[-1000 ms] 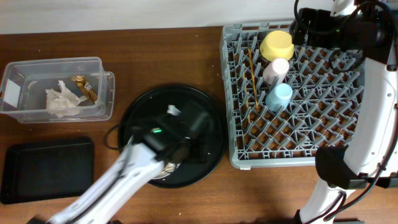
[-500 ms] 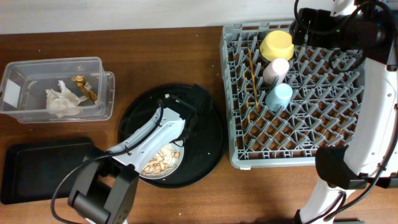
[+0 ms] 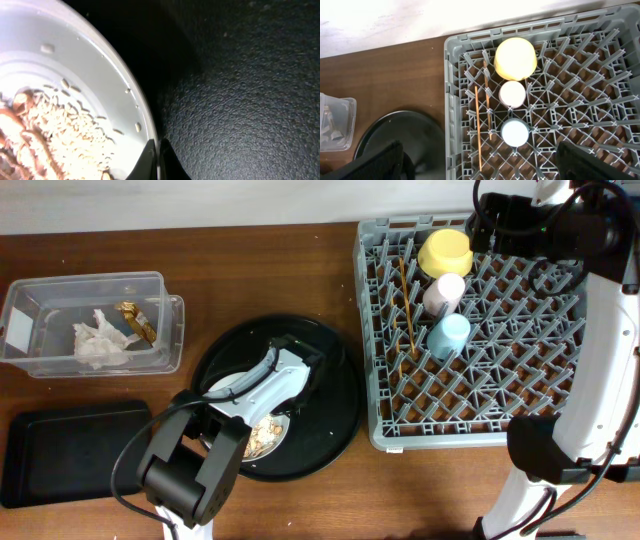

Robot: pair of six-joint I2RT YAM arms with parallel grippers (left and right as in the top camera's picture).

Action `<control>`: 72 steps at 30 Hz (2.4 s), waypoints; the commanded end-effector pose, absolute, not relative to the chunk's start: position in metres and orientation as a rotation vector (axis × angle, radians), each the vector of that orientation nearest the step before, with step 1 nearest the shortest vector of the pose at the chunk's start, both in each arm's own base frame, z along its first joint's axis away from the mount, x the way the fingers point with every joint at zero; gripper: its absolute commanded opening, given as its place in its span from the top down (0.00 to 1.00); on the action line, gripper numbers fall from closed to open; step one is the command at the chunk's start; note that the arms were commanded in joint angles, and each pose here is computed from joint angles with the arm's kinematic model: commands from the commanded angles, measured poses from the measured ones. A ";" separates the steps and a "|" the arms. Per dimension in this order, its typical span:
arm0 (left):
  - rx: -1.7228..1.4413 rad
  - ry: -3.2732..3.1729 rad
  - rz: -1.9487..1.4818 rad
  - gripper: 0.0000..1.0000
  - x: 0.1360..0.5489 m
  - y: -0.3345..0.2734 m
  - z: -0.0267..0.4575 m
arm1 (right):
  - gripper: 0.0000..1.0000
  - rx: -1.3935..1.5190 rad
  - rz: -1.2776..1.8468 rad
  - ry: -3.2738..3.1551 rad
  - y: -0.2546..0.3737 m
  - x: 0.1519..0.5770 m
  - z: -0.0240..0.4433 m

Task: Sort waste into correct bins and load items into the dishwasher rack
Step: 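Reach the left gripper to the white plate and grasp its rim, then lift the plate left and tip the scraps onto the small black tray, then set the empty white plate back on the round black tray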

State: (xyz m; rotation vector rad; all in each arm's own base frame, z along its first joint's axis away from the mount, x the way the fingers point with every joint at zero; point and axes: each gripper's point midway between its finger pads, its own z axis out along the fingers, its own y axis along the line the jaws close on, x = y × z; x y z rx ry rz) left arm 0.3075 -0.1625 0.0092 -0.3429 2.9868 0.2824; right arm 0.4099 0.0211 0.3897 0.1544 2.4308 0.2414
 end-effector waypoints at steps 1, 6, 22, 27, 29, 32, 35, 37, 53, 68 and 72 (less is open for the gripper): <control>-0.332 3.044 0.337 0.99 0.298 -0.159 0.015 | 0.02 0.141 0.238 2.427 0.021 0.408 0.392; -0.351 3.104 0.465 0.99 0.288 -0.143 0.055 | 0.02 0.141 0.238 2.427 0.021 0.408 0.392; -1.017 2.829 -0.077 0.99 0.321 0.111 0.154 | 0.02 0.141 0.238 2.427 0.021 0.408 0.392; -1.108 2.635 -0.406 0.98 0.335 0.140 0.165 | 0.02 0.141 0.238 2.427 0.021 0.408 0.392; -1.140 2.538 -0.564 0.98 0.339 0.147 0.175 | 0.02 0.141 0.238 2.427 0.021 0.408 0.392; -1.150 2.340 -0.834 0.98 0.337 0.166 0.198 | 0.02 0.141 0.238 2.427 0.021 0.408 0.392; -1.201 2.132 -1.013 0.98 0.325 0.192 0.221 | 0.02 0.141 0.238 2.427 0.021 0.408 0.392; -1.258 2.005 -1.111 0.99 0.310 0.207 0.234 | 0.02 0.141 0.238 2.427 0.021 0.408 0.392; -1.043 1.889 -1.166 1.00 0.283 0.220 0.249 | 0.02 0.141 0.238 2.427 0.021 0.408 0.392; -0.192 2.309 -1.325 1.00 0.266 -0.034 0.320 | 0.02 0.141 0.238 2.427 0.021 0.408 0.392; -0.061 2.782 -0.727 1.00 0.280 -0.111 0.251 | 0.02 0.141 0.238 2.428 0.021 0.408 0.392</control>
